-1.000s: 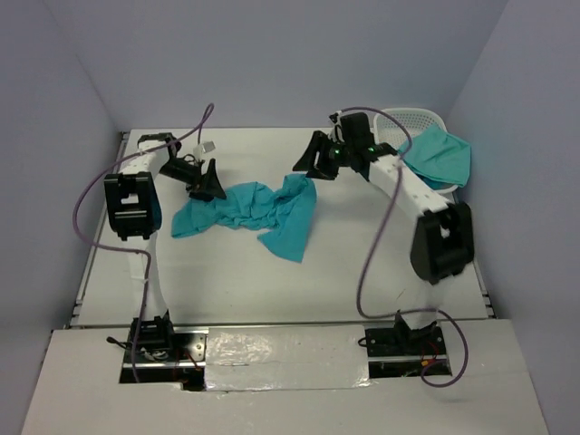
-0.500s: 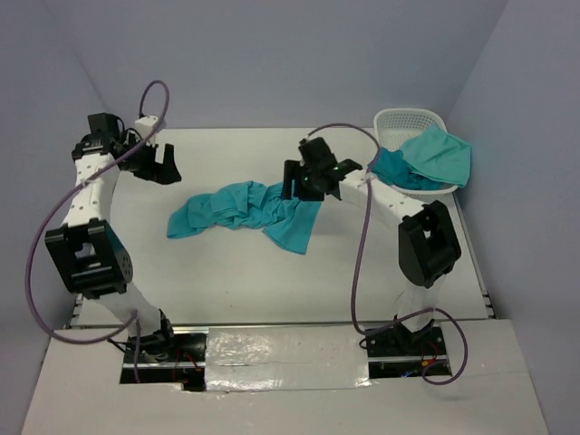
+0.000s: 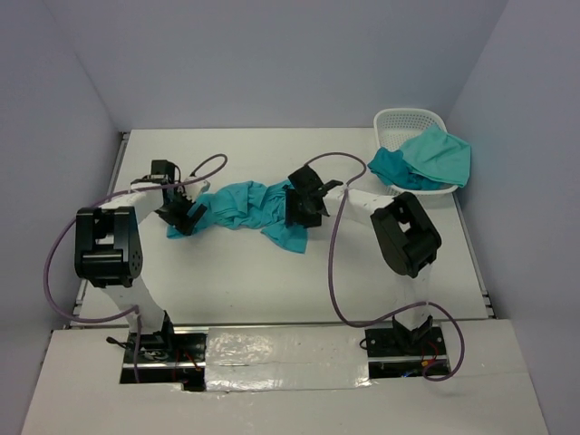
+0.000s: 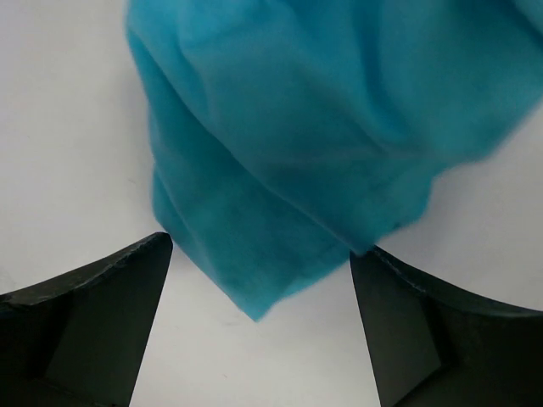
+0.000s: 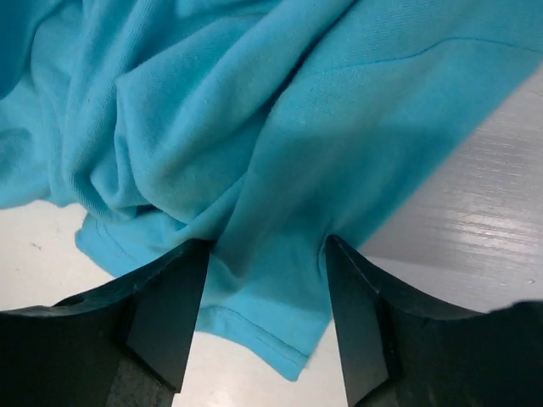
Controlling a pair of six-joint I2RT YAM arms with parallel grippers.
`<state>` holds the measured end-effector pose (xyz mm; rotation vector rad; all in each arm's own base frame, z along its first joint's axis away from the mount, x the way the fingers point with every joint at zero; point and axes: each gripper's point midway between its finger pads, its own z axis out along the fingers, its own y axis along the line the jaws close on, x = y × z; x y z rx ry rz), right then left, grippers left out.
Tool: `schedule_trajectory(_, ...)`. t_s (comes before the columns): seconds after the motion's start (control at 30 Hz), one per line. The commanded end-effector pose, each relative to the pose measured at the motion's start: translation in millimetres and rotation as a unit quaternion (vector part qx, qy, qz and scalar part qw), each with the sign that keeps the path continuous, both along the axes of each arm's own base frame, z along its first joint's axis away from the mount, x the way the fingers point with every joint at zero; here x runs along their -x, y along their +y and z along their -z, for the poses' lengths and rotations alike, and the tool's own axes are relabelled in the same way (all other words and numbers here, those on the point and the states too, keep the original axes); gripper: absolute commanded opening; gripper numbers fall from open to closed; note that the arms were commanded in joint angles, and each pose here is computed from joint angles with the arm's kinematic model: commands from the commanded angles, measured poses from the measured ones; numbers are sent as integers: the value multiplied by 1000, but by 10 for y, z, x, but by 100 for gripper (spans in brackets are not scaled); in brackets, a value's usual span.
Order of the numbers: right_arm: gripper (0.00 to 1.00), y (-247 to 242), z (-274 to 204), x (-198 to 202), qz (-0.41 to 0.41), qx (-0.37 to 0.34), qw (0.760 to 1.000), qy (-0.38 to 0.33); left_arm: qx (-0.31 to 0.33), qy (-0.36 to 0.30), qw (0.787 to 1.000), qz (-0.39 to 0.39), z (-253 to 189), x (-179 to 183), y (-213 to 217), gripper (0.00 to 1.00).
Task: Fold and stack the t-shirts
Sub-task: Flatten out the tshirt
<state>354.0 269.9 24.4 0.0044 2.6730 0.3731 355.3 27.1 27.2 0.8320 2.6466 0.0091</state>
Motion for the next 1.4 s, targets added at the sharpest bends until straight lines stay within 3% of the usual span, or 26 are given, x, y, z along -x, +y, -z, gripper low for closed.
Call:
schedule_trajectory(0.0,63,-58,411,188,7,23,999,42,-37,-60,997,7,-24,-318,36,99)
schedule_trajectory(0.03,48,-65,445,218,8,19,999,46,-35,-65,997,11,23,-326,-11,100)
schedule_trajectory(0.1,30,-83,507,307,14,8,998,53,-30,-67,997,30,63,-310,-125,92)
schedule_trajectory(0.13,14,-89,512,320,14,6,999,52,-28,-62,997,47,113,-267,-243,86)
schedule_trajectory(0.17,6,-75,521,395,7,-6,998,62,-17,-55,997,56,149,-237,-315,75)
schedule_trajectory(0.2,0,-41,414,363,2,-19,999,46,-7,-50,998,48,154,-220,-341,25)
schedule_trajectory(0.23,0,-31,350,362,-4,-26,999,37,-9,-51,998,40,111,-253,-328,2)
schedule_trajectory(0.27,0,-65,320,412,-9,-29,999,34,-9,-35,999,37,94,-178,-319,0)
schedule_trajectory(0.37,0,-49,-132,510,-53,-66,996,-17,20,-38,998,48,-315,-77,-306,0)
schedule_trajectory(0.4,0,-12,-528,554,-76,-101,991,-54,27,-63,996,54,-618,-61,-249,0)
schedule_trajectory(0.47,0,-93,-810,723,-113,-111,984,-85,63,-119,989,63,-1273,-78,-190,0)
schedule_trajectory(0.5,0,-159,-1187,849,-126,-131,976,-117,90,-100,987,89,-1421,120,-255,0)
schedule_trajectory(0.53,0,-203,-1370,917,-139,-136,971,-138,89,-134,982,95,-1782,81,-213,0)
schedule_trajectory(0.67,0,-383,-2429,1366,-183,-199,934,-232,101,-178,973,104,-2463,299,-194,0)
schedule_trajectory(0.73,0,-413,-2667,1496,-199,-219,923,-244,122,-196,968,97,-2668,292,-259,0)
schedule_trajectory(0.83,0,-436,-3012,1594,-224,-249,908,-254,166,-191,966,57,-2739,79,-308,0)
schedule_trajectory(0.93,0,-446,-2953,1381,-210,-261,913,-233,189,-144,971,1,-2474,-309,-224,0)
schedule_trajectory(0.97,0,-431,-2825,1248,-208,-249,919,-223,194,-104,975,-18,-2171,-486,-185,0)
schedule_trajectory(1.03,0,-441,-2644,1064,-193,-228,929,-217,192,-87,977,-33,-1960,-705,-120,1)
schedule_trajectory(1.07,0,-391,-2552,900,-189,-222,931,-221,184,-57,980,-49,-1625,-866,-57,6)
schedule_trajectory(1.13,0,-320,-2382,743,-181,-221,935,-209,173,-48,982,-56,-1437,-1073,-15,11)
schedule_trajectory(1.17,0,-230,-2223,619,-181,-224,938,-192,172,-24,982,-66,-1153,-1186,-41,21)
schedule_trajectory(1.23,0,-126,-2076,539,-180,-235,940,-169,150,-30,985,-82,-1027,-1366,26,35)
schedule_trajectory(1.27,0,-74,-1921,466,-176,-233,944,-155,142,-30,985,-96,-894,-1467,30,51)
schedule_trajectory(1.37,0,-66,-1617,477,-167,-228,952,-118,159,-65,981,-89,-1155,-1522,-58,66)
